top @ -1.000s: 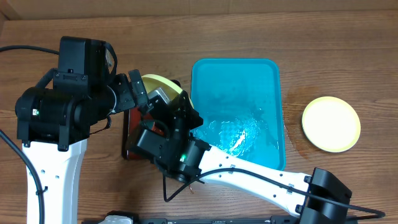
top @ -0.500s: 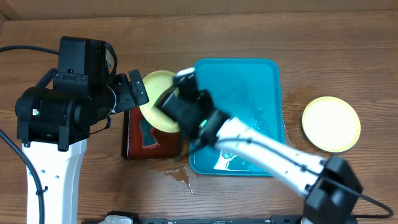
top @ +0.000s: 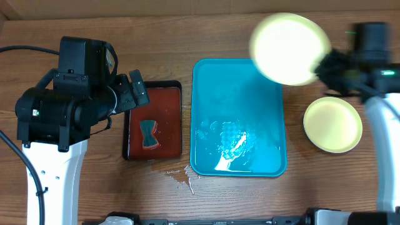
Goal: Clean dirty plates on tray and stack at the side
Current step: 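Swing the held yellow plate right and lower it onto the other yellow plate, then open the right gripper to release the plate onto the stack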
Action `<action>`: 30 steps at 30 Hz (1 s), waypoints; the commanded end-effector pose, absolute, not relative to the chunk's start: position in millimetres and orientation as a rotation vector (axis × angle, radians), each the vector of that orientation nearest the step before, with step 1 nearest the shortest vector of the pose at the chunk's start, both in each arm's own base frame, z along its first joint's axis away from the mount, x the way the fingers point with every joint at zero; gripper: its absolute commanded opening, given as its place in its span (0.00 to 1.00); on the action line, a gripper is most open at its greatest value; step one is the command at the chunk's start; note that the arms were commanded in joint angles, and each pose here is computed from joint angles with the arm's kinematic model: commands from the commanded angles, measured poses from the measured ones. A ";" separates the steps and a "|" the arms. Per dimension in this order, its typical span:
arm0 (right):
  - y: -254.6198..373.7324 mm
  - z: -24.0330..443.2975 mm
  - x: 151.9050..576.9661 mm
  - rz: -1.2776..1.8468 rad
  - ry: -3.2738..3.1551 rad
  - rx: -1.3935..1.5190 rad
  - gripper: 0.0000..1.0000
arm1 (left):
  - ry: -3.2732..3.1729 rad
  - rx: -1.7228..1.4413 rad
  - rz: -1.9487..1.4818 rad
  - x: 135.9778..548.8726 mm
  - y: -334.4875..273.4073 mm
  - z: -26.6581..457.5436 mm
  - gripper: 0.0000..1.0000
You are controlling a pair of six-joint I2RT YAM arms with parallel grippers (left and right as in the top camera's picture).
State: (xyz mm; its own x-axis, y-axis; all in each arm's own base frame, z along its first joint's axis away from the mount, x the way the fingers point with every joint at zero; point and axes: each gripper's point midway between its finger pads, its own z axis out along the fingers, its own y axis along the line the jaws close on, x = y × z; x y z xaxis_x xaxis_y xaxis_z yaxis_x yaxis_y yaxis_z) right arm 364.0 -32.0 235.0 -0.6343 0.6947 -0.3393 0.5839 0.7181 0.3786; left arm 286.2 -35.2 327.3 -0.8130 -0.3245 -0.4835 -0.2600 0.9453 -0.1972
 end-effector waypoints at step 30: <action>11.1 224.8 267.6 0.829 2.531 0.423 0.74 | 2.552 -0.415 -0.140 288.6 -31.2 330.9 1.00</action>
